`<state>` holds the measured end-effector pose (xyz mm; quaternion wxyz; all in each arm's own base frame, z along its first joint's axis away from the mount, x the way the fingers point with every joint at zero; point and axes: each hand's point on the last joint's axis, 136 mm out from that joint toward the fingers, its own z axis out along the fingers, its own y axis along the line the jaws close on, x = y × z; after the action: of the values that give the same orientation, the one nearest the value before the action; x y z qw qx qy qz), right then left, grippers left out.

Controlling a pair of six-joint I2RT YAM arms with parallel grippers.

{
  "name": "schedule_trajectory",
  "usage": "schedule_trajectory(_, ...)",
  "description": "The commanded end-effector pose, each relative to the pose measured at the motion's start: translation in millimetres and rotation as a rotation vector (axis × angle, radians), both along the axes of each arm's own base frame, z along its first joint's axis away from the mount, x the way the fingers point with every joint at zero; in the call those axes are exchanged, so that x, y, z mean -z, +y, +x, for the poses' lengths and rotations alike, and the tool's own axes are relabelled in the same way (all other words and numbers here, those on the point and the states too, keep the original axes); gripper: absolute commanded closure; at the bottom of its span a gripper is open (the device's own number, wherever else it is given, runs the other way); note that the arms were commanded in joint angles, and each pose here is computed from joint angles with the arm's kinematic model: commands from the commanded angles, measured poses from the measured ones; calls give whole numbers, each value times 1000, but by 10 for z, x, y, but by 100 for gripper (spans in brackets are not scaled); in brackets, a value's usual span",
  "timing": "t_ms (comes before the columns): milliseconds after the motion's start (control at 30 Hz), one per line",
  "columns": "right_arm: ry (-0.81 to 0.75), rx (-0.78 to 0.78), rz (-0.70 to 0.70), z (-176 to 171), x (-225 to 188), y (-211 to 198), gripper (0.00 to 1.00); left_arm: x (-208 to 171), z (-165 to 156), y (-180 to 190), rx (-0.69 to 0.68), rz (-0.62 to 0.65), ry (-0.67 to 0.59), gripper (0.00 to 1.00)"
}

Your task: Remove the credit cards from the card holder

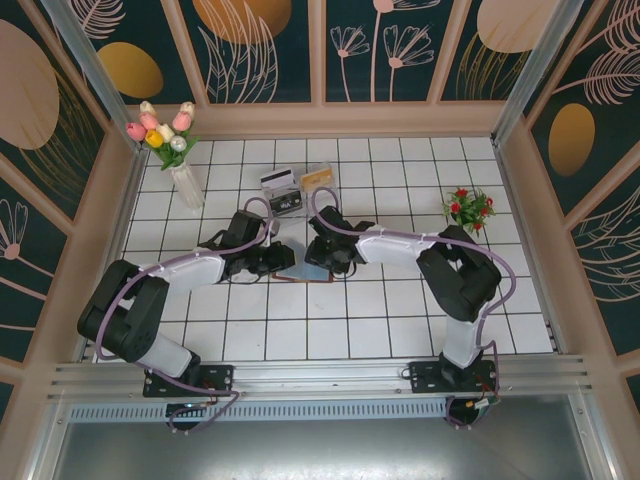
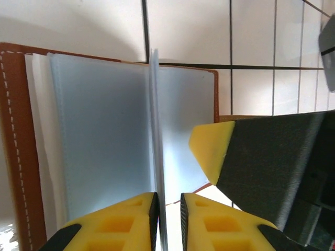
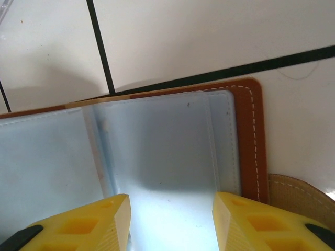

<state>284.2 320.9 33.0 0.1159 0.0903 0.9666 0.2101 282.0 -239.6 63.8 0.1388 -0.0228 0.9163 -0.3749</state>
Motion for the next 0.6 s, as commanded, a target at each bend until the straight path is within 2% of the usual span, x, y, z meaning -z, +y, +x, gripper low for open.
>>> schedule_trajectory(0, -34, 18, 39, 19, -193, -52, 53, -249, 44, -145, 40, -92, -62, 78)
schedule_trajectory(233, -83, 12, 163, 36, -424, -19, 53, -297, 26, -220, 57, -157, -63, 81)
schedule_trajectory(400, -77, -40, 315, 2, -529, 113, 54, -261, 26, -222, 56, -154, -57, 85)
schedule_trajectory(567, -54, -48, 386, -26, -515, 173, 56, -192, 17, -207, 53, -139, -44, 90)
